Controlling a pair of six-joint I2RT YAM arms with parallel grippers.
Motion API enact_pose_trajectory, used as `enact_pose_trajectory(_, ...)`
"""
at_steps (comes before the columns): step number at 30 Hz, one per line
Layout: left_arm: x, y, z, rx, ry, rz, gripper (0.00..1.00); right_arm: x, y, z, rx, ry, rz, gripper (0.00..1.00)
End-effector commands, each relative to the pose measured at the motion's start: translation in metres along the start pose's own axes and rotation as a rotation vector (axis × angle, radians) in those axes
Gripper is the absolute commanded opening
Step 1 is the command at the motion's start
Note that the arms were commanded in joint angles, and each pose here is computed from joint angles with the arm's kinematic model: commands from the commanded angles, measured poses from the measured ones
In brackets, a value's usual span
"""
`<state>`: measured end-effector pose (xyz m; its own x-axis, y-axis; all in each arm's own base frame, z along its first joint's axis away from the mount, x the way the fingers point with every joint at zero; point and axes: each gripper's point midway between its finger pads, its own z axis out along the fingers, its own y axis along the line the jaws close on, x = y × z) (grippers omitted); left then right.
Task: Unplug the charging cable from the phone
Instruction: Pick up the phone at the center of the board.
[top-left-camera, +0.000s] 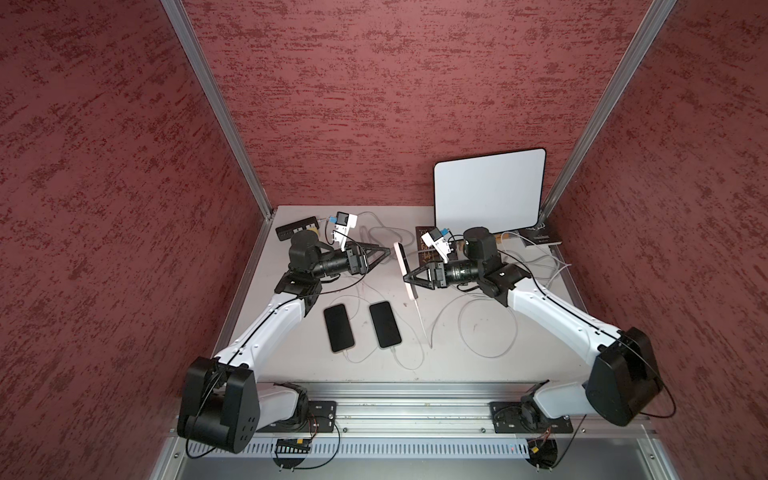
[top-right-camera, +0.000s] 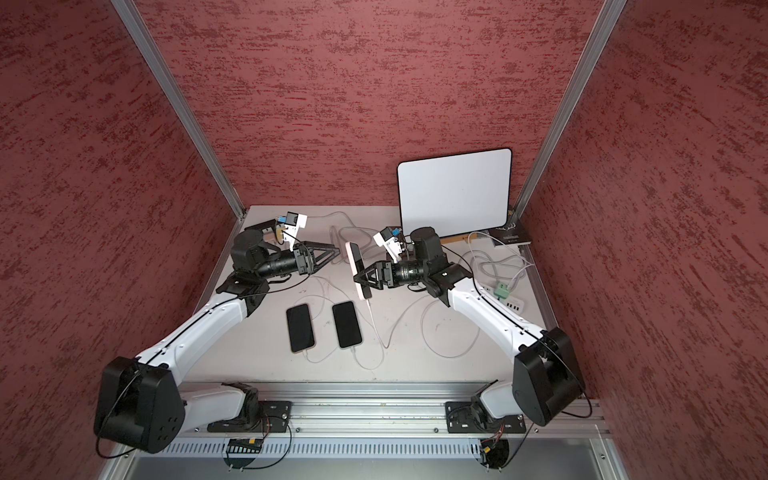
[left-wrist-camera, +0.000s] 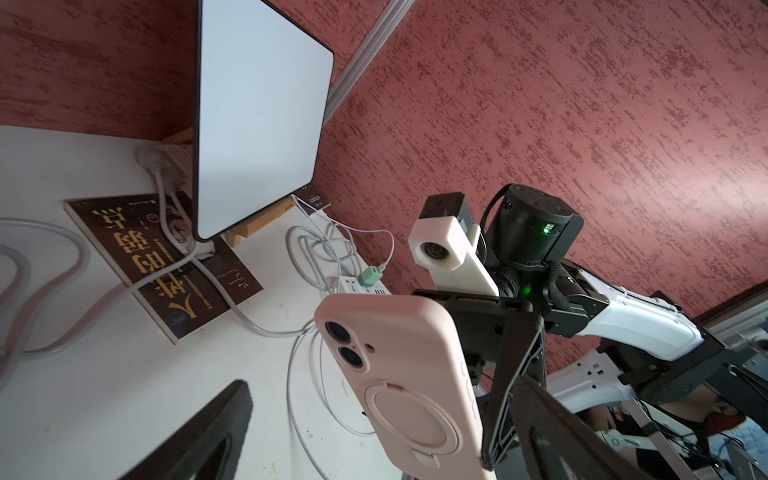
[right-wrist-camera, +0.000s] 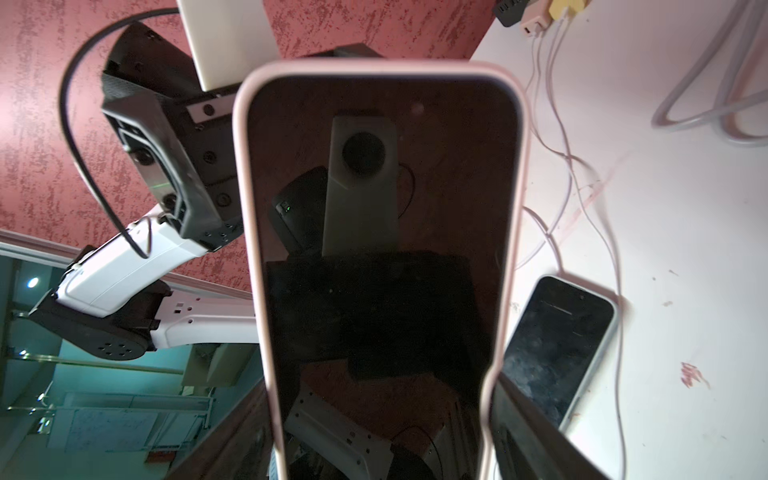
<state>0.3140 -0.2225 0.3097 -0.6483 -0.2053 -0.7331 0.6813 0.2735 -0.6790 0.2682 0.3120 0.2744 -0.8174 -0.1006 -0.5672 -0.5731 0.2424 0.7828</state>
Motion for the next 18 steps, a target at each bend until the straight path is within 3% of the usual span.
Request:
enact_pose_trajectory(1, 0.000, -0.034, 0.005, 0.129, 0.048, 0.053, 1.00, -0.009, 0.033, -0.010, -0.110, -0.034, -0.105, 0.60)
enact_pose_trajectory(18, 0.028, -0.061, 0.031, 0.228, 0.185, 0.068, 1.00, 0.007, 0.074, -0.018, -0.206, -0.012, -0.225, 0.60)
